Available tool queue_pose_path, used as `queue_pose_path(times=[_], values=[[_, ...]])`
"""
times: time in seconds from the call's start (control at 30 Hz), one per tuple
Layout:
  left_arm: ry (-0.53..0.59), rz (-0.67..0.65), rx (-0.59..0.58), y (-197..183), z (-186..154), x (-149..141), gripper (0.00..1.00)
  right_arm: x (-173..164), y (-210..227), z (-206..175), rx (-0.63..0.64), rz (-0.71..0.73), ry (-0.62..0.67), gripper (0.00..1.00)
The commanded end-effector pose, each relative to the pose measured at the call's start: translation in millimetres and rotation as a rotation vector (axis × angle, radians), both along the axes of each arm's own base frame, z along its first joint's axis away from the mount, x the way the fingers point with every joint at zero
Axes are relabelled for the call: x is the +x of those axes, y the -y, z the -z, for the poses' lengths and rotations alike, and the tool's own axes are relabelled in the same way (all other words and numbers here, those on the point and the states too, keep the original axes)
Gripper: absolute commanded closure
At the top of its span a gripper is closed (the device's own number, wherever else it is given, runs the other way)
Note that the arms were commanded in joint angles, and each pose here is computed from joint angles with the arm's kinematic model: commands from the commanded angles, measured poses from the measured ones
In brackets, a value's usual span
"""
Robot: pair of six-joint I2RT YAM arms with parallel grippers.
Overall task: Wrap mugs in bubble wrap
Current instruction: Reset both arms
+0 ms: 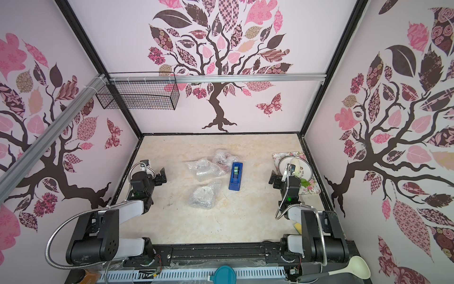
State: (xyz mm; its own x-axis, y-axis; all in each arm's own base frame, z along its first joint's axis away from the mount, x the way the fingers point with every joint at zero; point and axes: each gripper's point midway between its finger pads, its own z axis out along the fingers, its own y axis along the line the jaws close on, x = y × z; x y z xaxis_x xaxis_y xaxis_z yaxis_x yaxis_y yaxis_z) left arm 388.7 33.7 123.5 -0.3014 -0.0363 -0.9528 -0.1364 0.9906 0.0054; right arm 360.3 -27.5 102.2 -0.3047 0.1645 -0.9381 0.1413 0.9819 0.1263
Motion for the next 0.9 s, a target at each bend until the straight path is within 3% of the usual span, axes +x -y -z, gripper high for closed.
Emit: queue_pose_path(times=[0.0,0.17,0.87], values=[[0.03,0.063,-0.013,12.0,18.7,15.1,0.02,26.1,-2.6,-21.6,0.022,-0.005,0.053,0.0],[0.059,0.056,-0.012,12.2,17.9,13.6,0.02,27.7,-26.9,-12.1,-0.072,-0.047,0.136,0.0],[0.081,0.029,-0.071,-0.4,16.1,8.7,0.02,17.2,-1.4,-12.3,-0.056,0.114,0.145,0.0]])
